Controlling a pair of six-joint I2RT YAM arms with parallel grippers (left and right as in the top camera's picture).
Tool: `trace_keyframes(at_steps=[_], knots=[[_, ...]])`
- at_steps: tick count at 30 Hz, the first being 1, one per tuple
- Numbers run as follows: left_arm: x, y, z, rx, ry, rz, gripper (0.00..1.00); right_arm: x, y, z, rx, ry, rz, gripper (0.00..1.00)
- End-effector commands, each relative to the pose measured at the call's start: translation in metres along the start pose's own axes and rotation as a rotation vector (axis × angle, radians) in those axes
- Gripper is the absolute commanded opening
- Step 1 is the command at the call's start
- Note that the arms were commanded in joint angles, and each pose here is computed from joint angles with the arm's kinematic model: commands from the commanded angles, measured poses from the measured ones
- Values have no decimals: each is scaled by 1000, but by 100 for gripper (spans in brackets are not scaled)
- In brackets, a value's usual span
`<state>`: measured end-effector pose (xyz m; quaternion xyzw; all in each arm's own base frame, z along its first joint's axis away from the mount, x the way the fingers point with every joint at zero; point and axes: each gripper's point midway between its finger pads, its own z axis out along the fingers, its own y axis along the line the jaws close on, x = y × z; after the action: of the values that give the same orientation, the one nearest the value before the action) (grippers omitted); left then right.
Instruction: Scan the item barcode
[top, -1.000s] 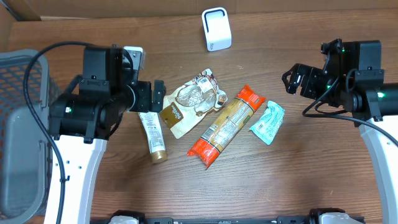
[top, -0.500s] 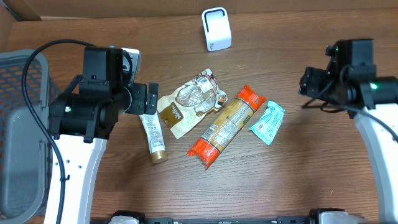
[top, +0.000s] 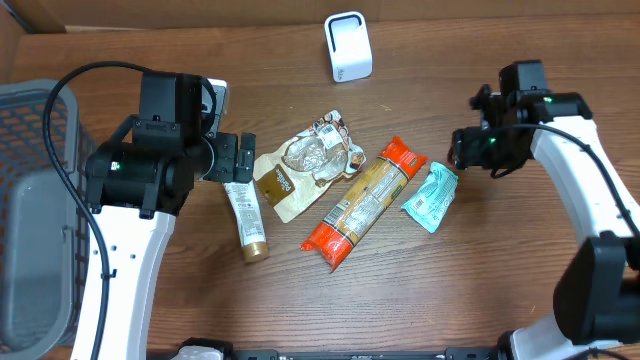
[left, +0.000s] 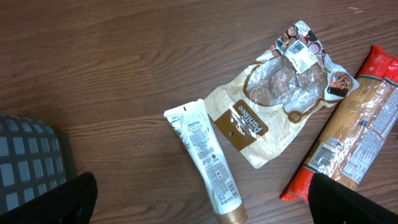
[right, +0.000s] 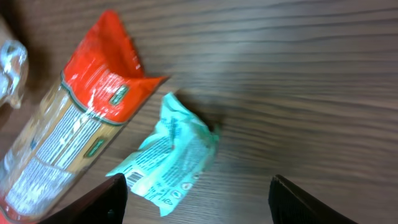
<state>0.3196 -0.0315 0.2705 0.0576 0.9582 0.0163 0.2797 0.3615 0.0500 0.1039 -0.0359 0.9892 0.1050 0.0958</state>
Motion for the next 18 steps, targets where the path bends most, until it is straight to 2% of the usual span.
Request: trace_keyframes(at_steps=[1, 4, 6, 13, 18], knots=[[-2, 3, 0, -13, -2, 18, 100, 13, 12, 28, -101, 68, -118, 73], [-2, 3, 0, -13, -2, 18, 100, 19, 8, 46, -104, 94, -146, 72], [-2, 3, 0, -13, -2, 18, 100, 22, 6, 56, -105, 94, -177, 67], [-2, 3, 0, -13, -2, 18, 100, 34, -2, 93, -102, 46, -222, 67], [-2, 3, 0, -13, -2, 18, 99, 42, 9, 104, -180, 19, -223, 62]])
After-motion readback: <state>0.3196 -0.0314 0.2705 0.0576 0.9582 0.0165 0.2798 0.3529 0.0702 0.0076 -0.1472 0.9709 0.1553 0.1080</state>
